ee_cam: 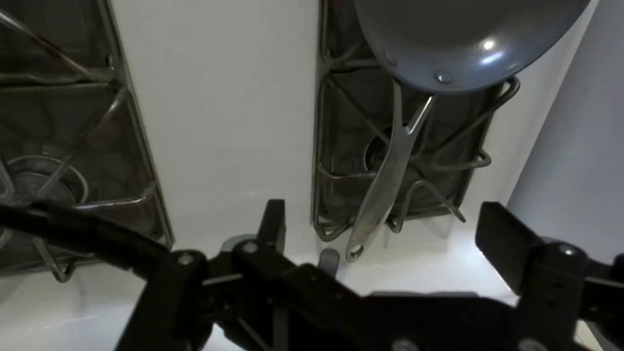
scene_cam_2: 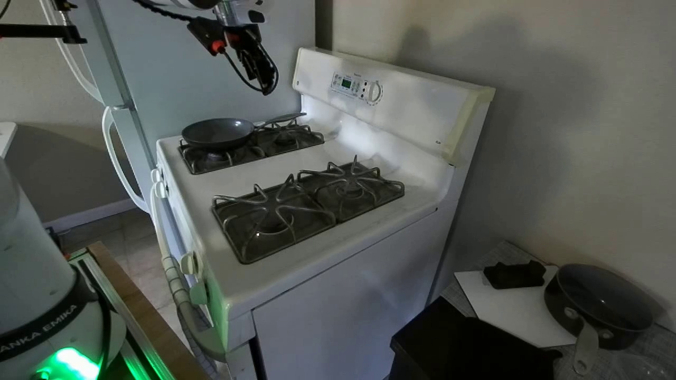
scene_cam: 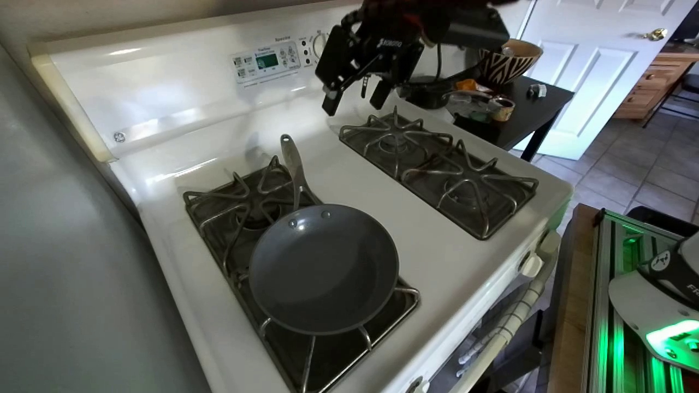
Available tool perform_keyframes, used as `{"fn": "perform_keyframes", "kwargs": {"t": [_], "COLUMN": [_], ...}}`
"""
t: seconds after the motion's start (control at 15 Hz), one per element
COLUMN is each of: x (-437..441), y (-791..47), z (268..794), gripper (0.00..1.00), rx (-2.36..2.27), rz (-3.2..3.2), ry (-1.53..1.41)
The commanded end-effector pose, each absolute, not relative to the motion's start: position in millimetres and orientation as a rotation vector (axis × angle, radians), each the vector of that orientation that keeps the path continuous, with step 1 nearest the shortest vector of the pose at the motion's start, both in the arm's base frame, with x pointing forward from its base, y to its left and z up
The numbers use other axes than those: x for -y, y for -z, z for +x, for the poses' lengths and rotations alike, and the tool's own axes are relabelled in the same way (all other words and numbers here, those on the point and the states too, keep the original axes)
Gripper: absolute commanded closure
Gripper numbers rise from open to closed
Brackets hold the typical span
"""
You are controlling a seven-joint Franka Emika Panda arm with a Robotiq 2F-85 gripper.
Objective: Move the pan to the right
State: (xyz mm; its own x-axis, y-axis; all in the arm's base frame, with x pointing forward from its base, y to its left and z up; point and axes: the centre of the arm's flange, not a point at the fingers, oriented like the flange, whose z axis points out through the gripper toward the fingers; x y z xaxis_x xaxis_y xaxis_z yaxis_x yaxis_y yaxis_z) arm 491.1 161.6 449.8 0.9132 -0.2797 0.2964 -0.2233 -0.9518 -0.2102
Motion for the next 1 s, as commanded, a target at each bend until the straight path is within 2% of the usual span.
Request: {"fn": "perform_keyframes", "kwargs": {"t": [0.0, 0.27, 0.53, 0.93], "x": [-194.5, -194.5, -213.3, -253.9], "y": [-416.4, -397.6, -381.3, -358.5], "z": [507.1, 516.0, 517.5, 535.4], "gripper": [0.00, 0.00, 0.00, 0.00], "rx": [-0.531, -0.601, -0.562, -0.511], "rz": [-2.985, -3.097, -3.182, -3.161], "ry": [0.671, 0.687, 0.511, 0.475]}}
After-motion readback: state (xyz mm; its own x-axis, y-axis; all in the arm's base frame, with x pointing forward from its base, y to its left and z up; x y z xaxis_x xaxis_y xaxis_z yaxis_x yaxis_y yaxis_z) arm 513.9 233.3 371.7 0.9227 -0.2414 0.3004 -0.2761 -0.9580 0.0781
